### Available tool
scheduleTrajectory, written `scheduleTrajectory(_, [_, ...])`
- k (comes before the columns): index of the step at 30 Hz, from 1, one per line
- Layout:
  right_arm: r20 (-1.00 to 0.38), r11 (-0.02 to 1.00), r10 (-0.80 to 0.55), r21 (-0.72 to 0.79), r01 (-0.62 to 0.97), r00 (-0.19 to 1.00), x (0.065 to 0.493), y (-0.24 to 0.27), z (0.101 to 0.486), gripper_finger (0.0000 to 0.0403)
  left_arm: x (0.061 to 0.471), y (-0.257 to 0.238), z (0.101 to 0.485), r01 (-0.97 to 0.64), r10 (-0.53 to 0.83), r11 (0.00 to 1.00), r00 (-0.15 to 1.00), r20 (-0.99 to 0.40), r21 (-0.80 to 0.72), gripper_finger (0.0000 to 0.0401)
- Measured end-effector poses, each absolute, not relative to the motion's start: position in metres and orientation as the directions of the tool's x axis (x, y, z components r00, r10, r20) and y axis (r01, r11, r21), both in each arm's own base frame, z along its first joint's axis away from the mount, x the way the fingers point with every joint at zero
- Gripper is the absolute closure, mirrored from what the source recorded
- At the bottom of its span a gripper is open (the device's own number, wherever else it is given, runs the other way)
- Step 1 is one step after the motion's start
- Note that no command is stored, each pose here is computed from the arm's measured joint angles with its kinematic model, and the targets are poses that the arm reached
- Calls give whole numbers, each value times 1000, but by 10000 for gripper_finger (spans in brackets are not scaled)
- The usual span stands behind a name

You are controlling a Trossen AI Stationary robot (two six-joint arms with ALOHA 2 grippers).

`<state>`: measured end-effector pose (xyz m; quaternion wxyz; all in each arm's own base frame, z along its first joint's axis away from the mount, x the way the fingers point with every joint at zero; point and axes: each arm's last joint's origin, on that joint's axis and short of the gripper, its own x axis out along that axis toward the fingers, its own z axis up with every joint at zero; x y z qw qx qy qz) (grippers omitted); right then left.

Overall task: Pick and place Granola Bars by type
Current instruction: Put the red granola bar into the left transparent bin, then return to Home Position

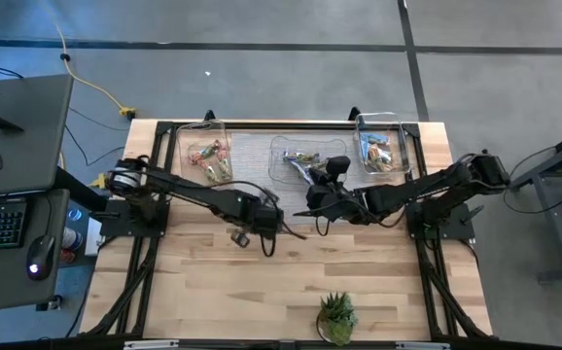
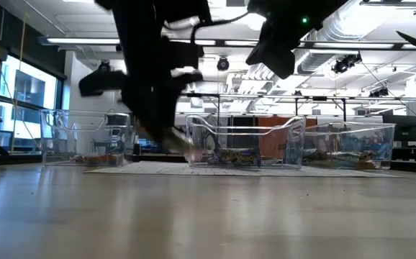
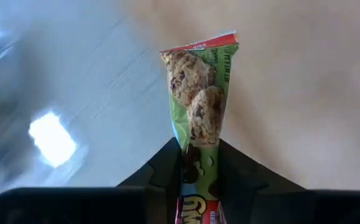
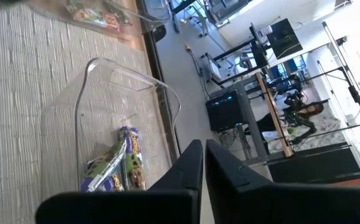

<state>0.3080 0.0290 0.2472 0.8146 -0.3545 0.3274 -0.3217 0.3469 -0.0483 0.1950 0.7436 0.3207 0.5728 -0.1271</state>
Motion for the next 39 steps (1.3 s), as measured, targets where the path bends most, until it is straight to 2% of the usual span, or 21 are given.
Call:
scheduleTrajectory(7, [-309, 536, -761, -794, 286, 570, 307, 29, 246, 401, 301, -27, 258, 388, 615, 671, 184, -767, 631, 319])
scheduleTrajectory(10, [-309, 543, -762, -784, 301, 569, 307, 29, 246, 402, 274, -10, 284, 227, 675, 693, 131, -726, 685, 319])
scheduleTrajectory(13, [-316, 561, -755, -764, 318, 574, 307, 29, 246, 401, 246, 13, 307, -37, 686, 726, 108, -720, 686, 319])
scheduleTrajectory(16, [-322, 585, -746, -734, 343, 583, 308, 29, 246, 402, 217, 35, 315, -247, 687, 715, 80, -722, 654, 318])
scheduleTrajectory(18, [-322, 597, -744, -712, 369, 585, 308, 29, 246, 401, 199, 49, 314, -363, 674, 703, 64, -736, 612, 318])
scheduleTrajectory(21, [-322, 610, -744, -686, 397, 586, 308, 29, 246, 398, 180, 65, 304, -508, 614, 709, 103, -783, 489, 318])
scheduleTrajectory(25, [-333, 626, -730, -676, 388, 597, 308, 29, 246, 396, 172, 78, 279, -552, 580, 730, 190, -792, 402, 318])
scheduleTrajectory(30, [-400, 721, -627, -622, 306, 668, 311, 30, 244, 400, 176, 96, 246, -556, 570, 745, 247, -784, 367, 304])
scheduleTrajectory(34, [-437, 786, -553, -556, 271, 709, 312, 32, 243, 402, 174, 110, 226, -597, 574, 713, 195, -795, 369, 272])
scheduleTrajectory(39, [-437, 790, -554, -546, 280, 709, 312, 32, 243, 402, 169, 129, 215, -640, 572, 664, 103, -814, 386, 230])
